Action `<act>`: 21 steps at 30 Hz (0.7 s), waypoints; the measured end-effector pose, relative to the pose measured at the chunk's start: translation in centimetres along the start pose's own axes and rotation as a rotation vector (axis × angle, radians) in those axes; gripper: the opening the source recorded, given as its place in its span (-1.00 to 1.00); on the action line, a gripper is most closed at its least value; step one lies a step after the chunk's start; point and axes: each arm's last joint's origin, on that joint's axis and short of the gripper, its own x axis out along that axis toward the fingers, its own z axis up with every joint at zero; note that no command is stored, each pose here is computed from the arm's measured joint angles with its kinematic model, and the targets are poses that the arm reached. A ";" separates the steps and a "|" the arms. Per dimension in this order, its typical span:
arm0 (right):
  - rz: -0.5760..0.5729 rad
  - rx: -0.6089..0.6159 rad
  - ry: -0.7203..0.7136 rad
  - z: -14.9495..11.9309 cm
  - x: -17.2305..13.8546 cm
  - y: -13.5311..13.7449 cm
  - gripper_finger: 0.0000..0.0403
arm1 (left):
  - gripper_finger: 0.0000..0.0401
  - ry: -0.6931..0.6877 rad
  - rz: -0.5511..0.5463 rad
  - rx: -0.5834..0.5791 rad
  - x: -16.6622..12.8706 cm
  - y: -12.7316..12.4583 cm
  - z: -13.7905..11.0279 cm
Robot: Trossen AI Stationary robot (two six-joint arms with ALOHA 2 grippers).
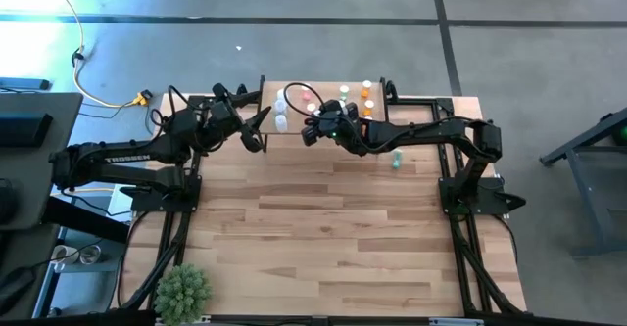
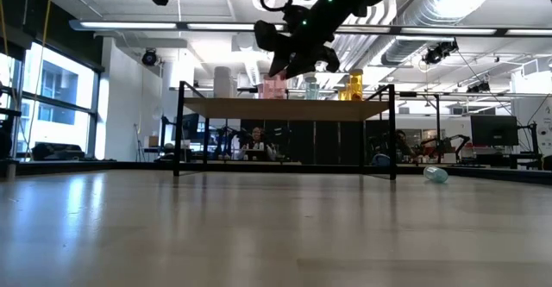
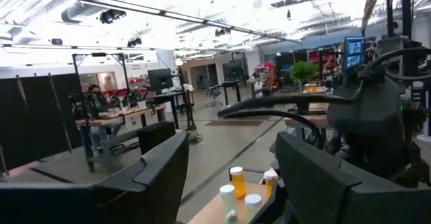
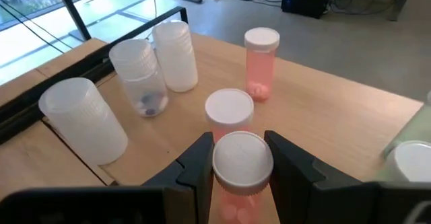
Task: Pick and place medicine bottles onto shelf by color
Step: Put the pink pill bottle on the shelf aligned with the other pink pill bottles
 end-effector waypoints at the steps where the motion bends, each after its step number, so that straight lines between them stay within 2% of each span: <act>1: -0.004 -0.006 -0.002 0.0 0.0 0.0 -0.49 | 0.05 -0.001 0.000 -0.001 0.0 0.0 0.0; 8: -0.005 -0.001 -0.034 0.1 -0.3 0.4 -0.49 | 0.05 0.002 -0.001 0.000 0.0 0.0 0.0; 13: 0.019 -0.065 -0.067 0.0 -0.9 1.5 -0.49 | 0.05 0.028 -0.007 0.020 0.0 -0.1 -0.3; 21: -0.004 -0.099 -0.059 0.3 -0.1 0.5 -0.49 | 0.05 0.028 -0.008 0.060 0.0 -0.1 -0.3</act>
